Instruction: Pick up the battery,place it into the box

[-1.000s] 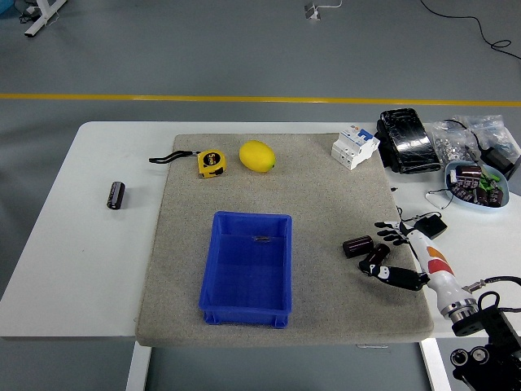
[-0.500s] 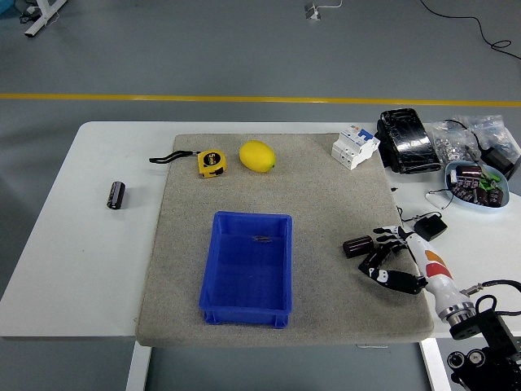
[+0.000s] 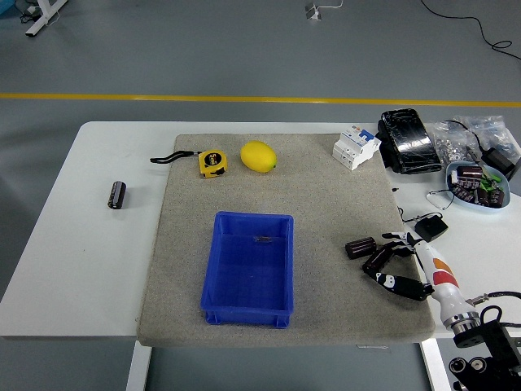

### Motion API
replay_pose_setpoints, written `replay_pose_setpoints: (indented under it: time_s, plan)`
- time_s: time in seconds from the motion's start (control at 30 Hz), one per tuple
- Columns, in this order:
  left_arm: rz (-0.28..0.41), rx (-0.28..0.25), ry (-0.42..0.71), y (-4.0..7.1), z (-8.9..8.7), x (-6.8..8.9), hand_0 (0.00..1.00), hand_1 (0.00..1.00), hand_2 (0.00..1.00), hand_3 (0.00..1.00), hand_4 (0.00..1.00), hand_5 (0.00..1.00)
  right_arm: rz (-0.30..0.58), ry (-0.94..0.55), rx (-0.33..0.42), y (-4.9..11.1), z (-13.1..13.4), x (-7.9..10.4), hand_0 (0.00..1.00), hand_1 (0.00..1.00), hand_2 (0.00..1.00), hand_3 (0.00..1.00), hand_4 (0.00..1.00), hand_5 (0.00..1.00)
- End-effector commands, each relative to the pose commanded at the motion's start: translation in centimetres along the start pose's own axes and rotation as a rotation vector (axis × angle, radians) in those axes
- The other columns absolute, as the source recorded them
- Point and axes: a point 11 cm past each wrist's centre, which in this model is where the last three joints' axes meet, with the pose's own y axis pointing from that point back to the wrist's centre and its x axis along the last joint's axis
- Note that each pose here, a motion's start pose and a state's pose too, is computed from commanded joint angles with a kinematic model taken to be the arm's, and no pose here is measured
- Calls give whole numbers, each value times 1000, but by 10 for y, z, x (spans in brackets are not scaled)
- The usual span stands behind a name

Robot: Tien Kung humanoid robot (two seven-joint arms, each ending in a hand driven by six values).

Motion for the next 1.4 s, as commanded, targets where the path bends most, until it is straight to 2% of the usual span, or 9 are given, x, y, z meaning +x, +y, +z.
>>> replay_pose_setpoints:
  time_s: [0.23,0.27,0.43,0.47,0.83,0.87,1.03,1.07,1.4]
  plan:
    - [0,0,-3,0,0,0,724,670,731,748,700,838,-9,-4,6,0,-2,-4,493,510,579,671,998,251]
    - [0,0,-3,0,0,0,724,670,730,746,699,835,-9,-5,4,0,-1,-4,412,495,555,648,998,234]
    - [-1,0,-3,0,0,0,724,670,730,746,699,835,-4,-5,-4,2,1,-4,412,495,555,648,998,234]
    - [-1,0,-3,0,0,0,724,669,730,746,697,833,-2,-6,-6,2,1,-4,355,465,528,601,998,203]
    - [-1,1,-5,0,-1,0,724,669,730,746,696,831,11,-20,-15,2,2,-5,324,447,506,555,998,158]
    - [-1,1,-5,0,-1,0,724,669,731,746,696,831,11,-20,-16,2,2,-5,318,435,493,529,932,87]
    - [0,4,-8,0,-2,1,724,669,731,746,696,831,5,-21,-17,3,3,-7,318,435,493,529,932,87]
    - [0,5,-8,0,-2,1,724,669,730,745,696,830,4,-22,-17,3,2,-7,322,429,484,512,839,27]
    - [2,8,-10,0,-3,2,724,669,731,745,696,830,2,-26,-5,3,-2,-9,323,426,479,506,807,9]
